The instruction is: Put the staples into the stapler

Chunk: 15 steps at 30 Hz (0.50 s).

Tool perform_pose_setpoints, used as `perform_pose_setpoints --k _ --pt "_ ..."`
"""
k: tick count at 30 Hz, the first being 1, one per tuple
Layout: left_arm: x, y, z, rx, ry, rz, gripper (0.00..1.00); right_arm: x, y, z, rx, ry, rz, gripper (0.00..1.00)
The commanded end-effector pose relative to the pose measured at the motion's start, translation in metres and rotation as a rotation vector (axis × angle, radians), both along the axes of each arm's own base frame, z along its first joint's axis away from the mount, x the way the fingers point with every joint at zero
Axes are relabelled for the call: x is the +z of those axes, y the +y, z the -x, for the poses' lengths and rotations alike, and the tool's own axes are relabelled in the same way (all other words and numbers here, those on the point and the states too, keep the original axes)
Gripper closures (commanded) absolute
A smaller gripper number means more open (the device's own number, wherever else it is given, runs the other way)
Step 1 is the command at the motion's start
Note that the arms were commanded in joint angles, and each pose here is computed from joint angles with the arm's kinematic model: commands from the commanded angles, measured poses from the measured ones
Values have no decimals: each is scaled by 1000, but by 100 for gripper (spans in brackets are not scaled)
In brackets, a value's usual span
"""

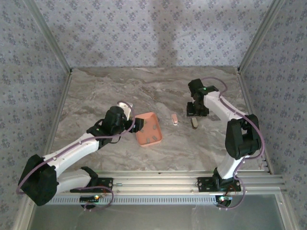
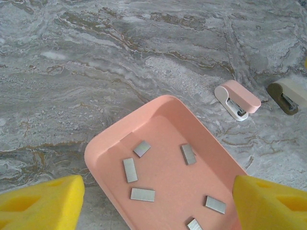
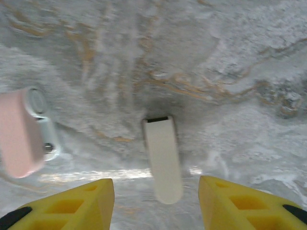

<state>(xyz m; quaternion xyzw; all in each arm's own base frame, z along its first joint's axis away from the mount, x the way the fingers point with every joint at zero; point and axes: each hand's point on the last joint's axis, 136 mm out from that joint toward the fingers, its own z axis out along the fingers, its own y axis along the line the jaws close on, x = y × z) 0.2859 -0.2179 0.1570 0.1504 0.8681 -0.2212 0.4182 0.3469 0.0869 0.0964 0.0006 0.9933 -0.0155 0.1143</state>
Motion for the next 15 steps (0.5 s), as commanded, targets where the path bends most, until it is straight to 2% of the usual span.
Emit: perform_pose_setpoints --k 1,15 --pt "7 1 -6 24 -18 22 19 -18 -14 12 34 92 43 49" --pt "7 1 -5 26 -14 33 19 -53 -9 16 21 161 -36 58"
